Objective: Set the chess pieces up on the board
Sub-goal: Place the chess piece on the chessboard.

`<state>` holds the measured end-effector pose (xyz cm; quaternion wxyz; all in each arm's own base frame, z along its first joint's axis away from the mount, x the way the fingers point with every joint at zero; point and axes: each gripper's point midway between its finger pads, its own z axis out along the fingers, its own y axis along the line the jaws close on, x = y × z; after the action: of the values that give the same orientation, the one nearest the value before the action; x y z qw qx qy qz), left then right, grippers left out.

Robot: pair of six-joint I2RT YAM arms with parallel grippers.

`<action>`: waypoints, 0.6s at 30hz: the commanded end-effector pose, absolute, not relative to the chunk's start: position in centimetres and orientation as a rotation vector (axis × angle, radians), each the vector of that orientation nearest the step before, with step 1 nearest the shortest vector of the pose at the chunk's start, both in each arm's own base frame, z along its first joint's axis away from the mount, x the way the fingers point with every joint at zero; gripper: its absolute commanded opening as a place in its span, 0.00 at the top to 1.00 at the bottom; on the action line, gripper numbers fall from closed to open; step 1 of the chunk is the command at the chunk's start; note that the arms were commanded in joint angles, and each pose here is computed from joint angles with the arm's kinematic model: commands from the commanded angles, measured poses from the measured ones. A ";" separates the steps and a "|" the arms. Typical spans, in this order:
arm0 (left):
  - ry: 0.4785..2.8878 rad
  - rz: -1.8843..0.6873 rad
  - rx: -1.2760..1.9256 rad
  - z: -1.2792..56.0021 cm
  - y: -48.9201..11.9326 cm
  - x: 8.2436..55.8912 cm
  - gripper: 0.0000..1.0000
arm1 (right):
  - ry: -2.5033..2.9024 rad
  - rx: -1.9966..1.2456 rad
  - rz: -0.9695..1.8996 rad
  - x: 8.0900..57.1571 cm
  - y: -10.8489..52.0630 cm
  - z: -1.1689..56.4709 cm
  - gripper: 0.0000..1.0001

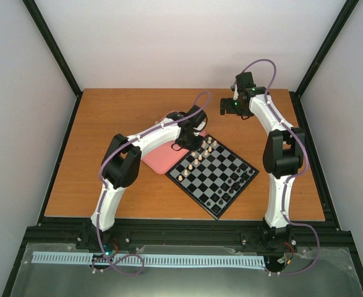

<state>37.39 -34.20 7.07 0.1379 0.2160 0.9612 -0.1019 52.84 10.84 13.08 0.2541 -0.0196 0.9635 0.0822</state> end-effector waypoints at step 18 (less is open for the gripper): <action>2.774 -0.288 0.628 5.8 -35.1 37.4 0.80 | 2.590 -0.051 0.239 52.9 10.6 14.2 0.00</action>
<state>37.47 -34.58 6.85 0.1425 0.2166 0.9601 -0.1047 52.73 10.95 12.86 0.2515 -0.0205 0.9639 0.0853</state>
